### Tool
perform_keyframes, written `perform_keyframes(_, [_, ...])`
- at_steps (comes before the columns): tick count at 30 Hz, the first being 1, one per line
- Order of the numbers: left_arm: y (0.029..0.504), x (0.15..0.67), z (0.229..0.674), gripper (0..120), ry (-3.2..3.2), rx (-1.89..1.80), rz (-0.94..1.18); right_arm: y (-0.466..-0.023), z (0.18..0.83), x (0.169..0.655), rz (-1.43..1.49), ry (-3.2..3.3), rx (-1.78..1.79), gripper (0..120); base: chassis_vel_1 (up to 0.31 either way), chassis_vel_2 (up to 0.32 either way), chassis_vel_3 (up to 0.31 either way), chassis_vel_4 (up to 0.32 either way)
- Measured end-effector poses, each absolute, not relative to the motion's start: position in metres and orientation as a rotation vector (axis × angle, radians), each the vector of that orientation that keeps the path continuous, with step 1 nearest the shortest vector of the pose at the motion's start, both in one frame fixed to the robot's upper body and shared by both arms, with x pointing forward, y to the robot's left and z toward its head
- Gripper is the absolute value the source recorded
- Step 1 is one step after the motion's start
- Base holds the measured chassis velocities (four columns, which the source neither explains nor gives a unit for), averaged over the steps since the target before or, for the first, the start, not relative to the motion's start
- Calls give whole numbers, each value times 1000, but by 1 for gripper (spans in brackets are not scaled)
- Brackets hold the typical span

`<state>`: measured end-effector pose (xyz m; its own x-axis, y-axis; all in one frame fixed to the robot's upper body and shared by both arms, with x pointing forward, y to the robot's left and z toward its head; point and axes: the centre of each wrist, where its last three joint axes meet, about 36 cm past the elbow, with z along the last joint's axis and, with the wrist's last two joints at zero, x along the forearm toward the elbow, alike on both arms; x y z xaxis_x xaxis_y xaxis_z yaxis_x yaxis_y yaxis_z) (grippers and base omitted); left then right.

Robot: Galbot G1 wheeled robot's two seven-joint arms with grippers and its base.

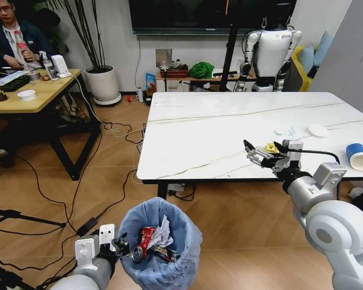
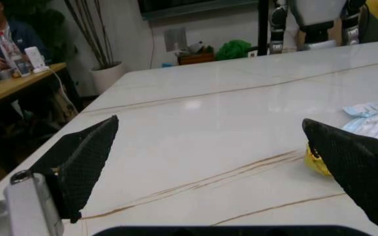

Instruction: Pick up the trash bin and place the trash from the table into it.

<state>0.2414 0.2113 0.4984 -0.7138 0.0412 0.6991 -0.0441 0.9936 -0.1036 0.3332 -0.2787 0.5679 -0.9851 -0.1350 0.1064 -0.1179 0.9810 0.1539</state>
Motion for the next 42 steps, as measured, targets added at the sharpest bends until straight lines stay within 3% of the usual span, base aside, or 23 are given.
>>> perform_keyframes(42, [208,233,501,0,-2362,-5,128,-284,566,323,-229,-3018,141,100,-85,-84,84,84])
